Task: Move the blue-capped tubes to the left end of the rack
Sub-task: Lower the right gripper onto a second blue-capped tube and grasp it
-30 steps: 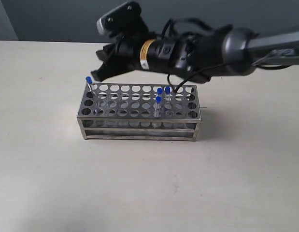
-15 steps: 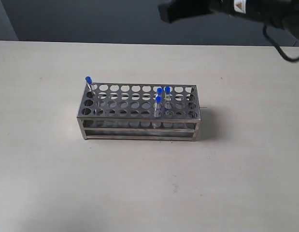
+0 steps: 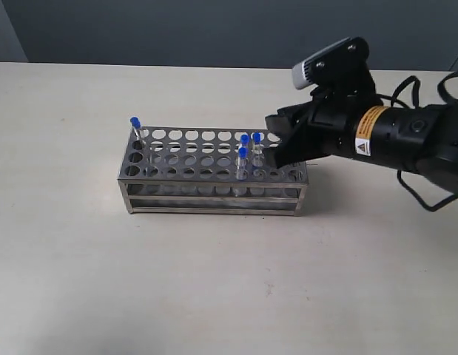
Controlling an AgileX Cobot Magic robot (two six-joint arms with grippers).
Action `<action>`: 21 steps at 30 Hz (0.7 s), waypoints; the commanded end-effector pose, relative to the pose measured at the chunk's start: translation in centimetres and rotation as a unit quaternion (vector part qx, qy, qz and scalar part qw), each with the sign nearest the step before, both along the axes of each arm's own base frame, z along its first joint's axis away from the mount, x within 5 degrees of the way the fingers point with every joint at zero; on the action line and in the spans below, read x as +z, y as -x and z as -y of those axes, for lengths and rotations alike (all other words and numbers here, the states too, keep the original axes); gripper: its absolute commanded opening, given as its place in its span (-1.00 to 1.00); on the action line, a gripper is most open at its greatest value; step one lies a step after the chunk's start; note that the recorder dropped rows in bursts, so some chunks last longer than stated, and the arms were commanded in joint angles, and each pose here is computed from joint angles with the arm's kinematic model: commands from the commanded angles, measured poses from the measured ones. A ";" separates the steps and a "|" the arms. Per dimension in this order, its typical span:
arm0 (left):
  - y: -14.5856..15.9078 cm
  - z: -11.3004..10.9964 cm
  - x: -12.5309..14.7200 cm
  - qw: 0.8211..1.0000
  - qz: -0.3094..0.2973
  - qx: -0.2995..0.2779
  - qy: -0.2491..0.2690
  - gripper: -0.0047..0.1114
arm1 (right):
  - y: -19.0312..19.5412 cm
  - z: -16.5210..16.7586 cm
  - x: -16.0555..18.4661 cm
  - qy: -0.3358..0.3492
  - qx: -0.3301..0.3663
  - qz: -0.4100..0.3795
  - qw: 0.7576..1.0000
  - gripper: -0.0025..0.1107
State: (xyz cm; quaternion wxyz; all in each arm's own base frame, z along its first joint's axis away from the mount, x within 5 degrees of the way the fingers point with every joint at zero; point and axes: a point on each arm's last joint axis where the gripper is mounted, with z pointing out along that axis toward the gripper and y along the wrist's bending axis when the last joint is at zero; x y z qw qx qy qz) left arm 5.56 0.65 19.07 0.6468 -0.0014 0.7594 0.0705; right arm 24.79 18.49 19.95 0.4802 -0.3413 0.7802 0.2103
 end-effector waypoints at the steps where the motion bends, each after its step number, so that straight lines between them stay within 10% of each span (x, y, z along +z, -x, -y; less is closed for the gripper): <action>1: 0.0 0.0 0.1 1.000 0.005 -0.002 -0.001 -0.90 | -0.5 -0.1 -2.4 0.012 -0.007 -0.032 0.999 0.03; 21: 0.0 0.0 0.1 1.000 0.005 -0.002 -0.001 -0.90 | -1.6 -0.9 -4.2 -0.028 -0.006 0.003 1.000 -0.15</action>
